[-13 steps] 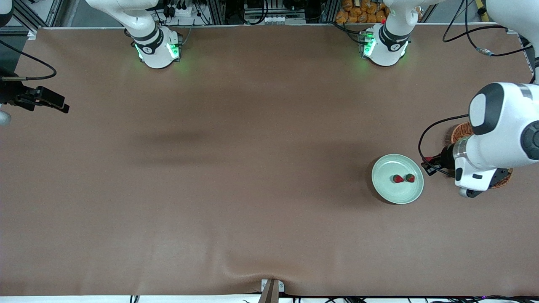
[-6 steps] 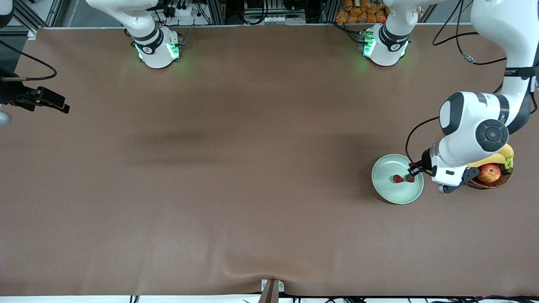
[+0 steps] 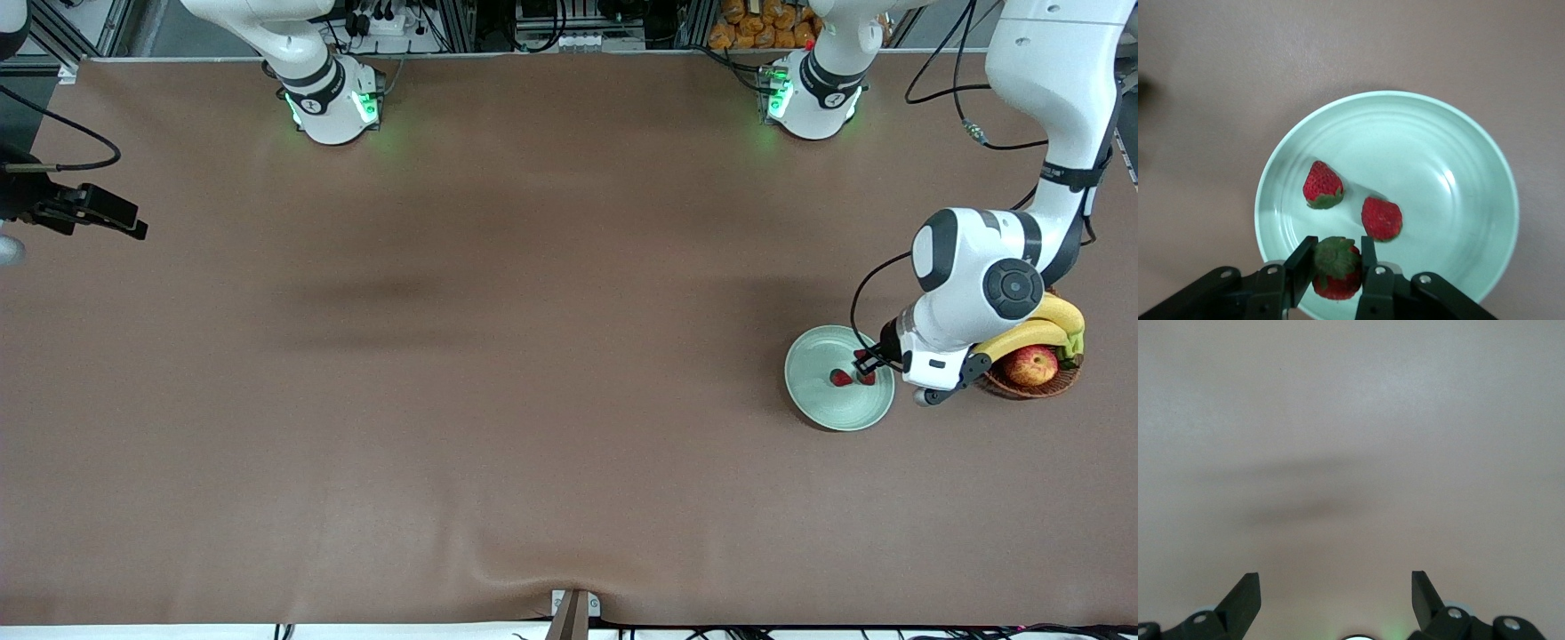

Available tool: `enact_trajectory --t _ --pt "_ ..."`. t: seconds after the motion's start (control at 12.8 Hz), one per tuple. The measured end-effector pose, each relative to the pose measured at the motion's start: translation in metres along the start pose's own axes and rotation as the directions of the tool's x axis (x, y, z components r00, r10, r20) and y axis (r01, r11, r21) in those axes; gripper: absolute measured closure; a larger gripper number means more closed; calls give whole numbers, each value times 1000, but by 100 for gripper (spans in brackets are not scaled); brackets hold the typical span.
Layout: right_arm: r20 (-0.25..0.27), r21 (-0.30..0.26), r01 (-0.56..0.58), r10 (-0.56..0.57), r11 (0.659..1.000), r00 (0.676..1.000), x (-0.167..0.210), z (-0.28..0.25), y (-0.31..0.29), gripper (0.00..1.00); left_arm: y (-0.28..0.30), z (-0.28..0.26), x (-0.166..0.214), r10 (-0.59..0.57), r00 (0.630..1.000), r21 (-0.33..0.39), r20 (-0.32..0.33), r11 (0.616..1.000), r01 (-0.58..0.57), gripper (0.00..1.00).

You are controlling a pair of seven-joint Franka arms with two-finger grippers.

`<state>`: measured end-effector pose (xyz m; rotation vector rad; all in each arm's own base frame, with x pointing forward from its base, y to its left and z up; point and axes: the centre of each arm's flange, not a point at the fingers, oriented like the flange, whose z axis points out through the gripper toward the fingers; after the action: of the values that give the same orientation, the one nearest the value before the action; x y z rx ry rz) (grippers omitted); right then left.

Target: Collect all strawberries into plate

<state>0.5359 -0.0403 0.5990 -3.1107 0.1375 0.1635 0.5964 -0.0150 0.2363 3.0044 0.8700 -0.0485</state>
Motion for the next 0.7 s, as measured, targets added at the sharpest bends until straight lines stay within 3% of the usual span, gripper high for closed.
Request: enact_trajectory --t 0.23,0.47,0.7 --pt "3 0 0 0 1000 1000 1 2 0 0 0 16 0 -1 1000 -6 8 1000 1 63" --pt "3 -1 2 -2 1000 1000 2 2 -1 0 5 2 5 1 1000 -20 -19 1000 -1 30" --pt "3 -1 2 -2 1000 1000 2 3 -1 0 13 -57 14 3 997 -39 -79 999 -6 1"
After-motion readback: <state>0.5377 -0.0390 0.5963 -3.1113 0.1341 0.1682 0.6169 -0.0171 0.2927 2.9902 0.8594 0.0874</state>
